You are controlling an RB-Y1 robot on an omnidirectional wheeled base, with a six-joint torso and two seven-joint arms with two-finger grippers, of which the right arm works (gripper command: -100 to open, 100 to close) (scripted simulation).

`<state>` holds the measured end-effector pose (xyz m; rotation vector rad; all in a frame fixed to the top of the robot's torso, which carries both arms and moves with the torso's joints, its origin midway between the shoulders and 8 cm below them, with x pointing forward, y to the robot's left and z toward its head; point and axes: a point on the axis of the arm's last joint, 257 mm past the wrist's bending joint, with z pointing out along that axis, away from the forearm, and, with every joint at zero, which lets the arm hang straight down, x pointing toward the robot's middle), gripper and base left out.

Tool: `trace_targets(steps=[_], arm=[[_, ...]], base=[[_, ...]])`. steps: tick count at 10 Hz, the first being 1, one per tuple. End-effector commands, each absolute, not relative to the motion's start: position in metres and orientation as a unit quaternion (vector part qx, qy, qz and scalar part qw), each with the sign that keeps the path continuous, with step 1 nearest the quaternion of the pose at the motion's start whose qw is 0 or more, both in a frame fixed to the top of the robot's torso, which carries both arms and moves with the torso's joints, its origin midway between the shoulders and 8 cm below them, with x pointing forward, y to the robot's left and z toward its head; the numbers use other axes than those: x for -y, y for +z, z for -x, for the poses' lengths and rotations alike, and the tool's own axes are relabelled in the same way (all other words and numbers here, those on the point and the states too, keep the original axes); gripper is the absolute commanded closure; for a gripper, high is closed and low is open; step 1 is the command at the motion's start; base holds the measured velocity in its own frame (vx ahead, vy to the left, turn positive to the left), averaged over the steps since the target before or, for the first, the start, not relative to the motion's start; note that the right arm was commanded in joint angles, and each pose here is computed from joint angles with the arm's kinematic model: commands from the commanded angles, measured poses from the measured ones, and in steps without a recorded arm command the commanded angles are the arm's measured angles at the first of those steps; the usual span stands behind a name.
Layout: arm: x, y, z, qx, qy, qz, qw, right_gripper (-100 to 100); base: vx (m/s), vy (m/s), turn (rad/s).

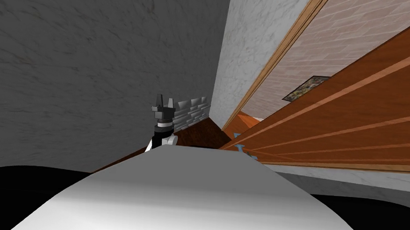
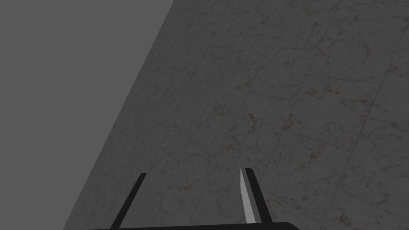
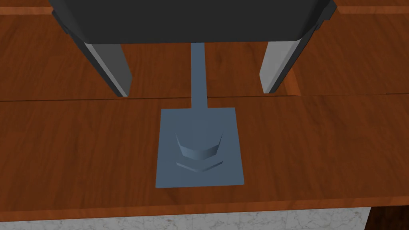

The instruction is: Pull the door open

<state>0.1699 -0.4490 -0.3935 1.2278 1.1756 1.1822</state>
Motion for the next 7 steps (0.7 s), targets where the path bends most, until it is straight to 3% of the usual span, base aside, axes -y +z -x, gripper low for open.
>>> trace_targets(steps=[1, 7], arm=[[0.4485, -0.3938, -0.1693, -0.489, 0.49, -0.51, 0.51, 100], [0.4463, -0.3947, -0.1701, -0.493, 0.492, -0.508, 0.507, 100]], base=[[-0.013, -0.003, -0.011], [-0.035, -0.005, 0.019]])
